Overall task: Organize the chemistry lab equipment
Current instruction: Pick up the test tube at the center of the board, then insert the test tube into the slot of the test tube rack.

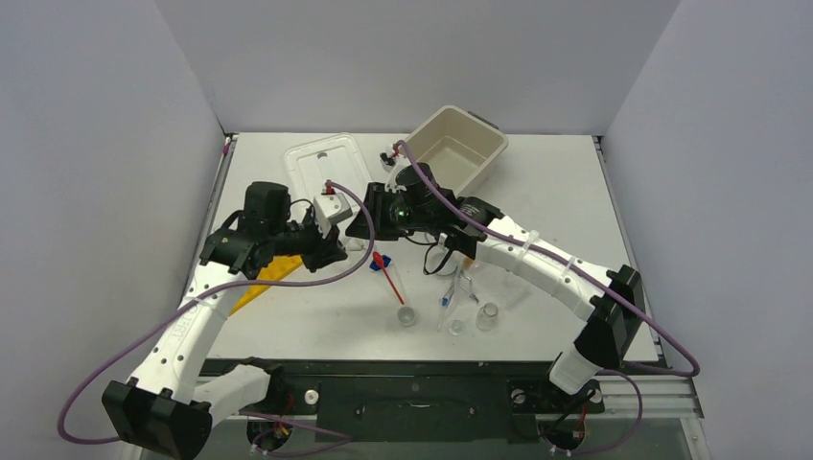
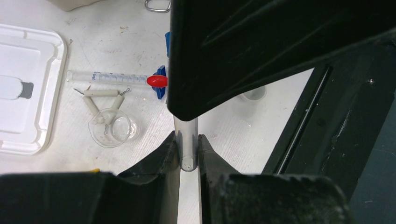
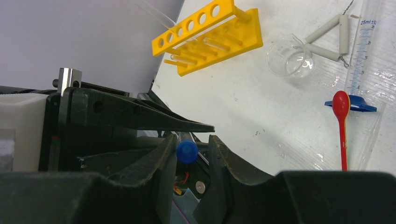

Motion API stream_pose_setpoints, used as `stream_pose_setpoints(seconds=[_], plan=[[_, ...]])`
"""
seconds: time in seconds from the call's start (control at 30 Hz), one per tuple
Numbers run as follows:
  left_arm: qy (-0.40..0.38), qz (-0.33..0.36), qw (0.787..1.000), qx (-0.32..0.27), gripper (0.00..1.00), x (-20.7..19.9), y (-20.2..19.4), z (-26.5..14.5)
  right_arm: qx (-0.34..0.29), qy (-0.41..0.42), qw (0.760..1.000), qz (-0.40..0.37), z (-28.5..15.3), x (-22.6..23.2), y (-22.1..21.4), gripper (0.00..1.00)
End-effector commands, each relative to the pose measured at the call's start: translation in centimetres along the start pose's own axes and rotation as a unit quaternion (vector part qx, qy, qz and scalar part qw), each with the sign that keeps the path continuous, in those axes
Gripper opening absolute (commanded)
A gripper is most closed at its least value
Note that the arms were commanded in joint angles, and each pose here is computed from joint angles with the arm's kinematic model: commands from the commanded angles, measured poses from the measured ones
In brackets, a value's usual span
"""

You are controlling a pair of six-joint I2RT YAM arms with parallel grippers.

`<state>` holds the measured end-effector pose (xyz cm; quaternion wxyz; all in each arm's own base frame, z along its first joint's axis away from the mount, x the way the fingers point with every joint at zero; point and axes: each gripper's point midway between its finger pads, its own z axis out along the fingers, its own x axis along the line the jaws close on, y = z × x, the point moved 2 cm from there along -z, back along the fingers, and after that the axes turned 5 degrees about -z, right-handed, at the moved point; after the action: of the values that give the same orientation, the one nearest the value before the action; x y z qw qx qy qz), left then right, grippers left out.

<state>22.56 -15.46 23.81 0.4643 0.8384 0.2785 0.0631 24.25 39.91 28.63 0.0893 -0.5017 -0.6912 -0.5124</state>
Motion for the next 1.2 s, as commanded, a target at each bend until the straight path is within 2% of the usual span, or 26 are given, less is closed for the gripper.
stream_pose_setpoints(seconds=[0.0,0.2,0.27,0.3,0.37,0.43,0.47,0.5,0.53,0.57,0.73,0.9,1.0,1.17], plan=[[-0.007,0.041,0.999,-0.013,0.00,-0.8,1.3,-0.9,-0.011,0.011,1.000,-0.003,-0.5,0.6,0.4,0.27],[-0.009,0.046,0.999,-0.005,0.00,-1.0,0.8,-0.8,-0.009,0.011,1.000,-0.001,-0.5,0.3,0.1,0.18],[-0.004,0.046,0.999,-0.005,0.00,-0.9,0.8,-0.8,-0.010,0.011,1.000,0.000,-0.5,0.3,0.0,0.09],[-0.003,0.045,0.999,-0.005,0.00,-0.9,0.8,-0.8,-0.010,0.010,1.000,0.000,-0.6,0.2,0.0,0.01],[0.004,0.044,0.999,-0.009,0.03,-0.6,1.0,-0.8,-0.011,0.007,1.000,0.000,-0.8,0.0,-0.2,0.00],[0.015,0.037,0.999,-0.014,0.33,-0.4,1.4,-0.8,-0.012,0.000,1.000,-0.004,-1.3,-0.4,-0.3,0.00],[0.019,0.025,0.999,-0.015,0.63,-0.3,1.4,-0.8,-0.012,-0.012,1.000,-0.005,-1.8,-0.9,-0.5,0.00],[0.029,0.023,0.999,-0.017,0.77,0.0,1.7,-0.9,-0.012,-0.020,1.000,-0.013,-2.1,-1.3,-0.5,0.00],[0.034,0.015,0.999,-0.019,0.97,0.0,1.8,-1.0,-0.012,-0.042,0.999,-0.015,-2.9,-2.3,-0.7,0.00],[0.042,0.013,0.999,-0.021,1.00,0.2,2.0,-1.1,-0.019,-0.066,0.997,-0.027,-3.3,-3.3,-0.5,0.00],[0.047,0.000,0.999,-0.002,0.97,0.5,2.0,-1.3,-0.029,-0.214,0.976,-0.043,-8.8,-10.8,-0.8,0.00],[0.069,-0.022,0.997,0.018,0.97,1.4,1.8,-1.2,-0.043,-0.364,0.929,-0.048,-14.1,-18.5,-1.5,0.00],[0.073,-0.034,0.996,0.039,0.97,1.8,1.3,-0.8,-0.036,-0.414,0.909,-0.046,-15.1,-21.4,-2.2,0.00],[0.075,-0.041,0.995,0.044,0.96,1.9,0.8,-0.6,-0.015,-0.455,0.889,-0.045,-14.3,-24.8,-3.8,0.00]])
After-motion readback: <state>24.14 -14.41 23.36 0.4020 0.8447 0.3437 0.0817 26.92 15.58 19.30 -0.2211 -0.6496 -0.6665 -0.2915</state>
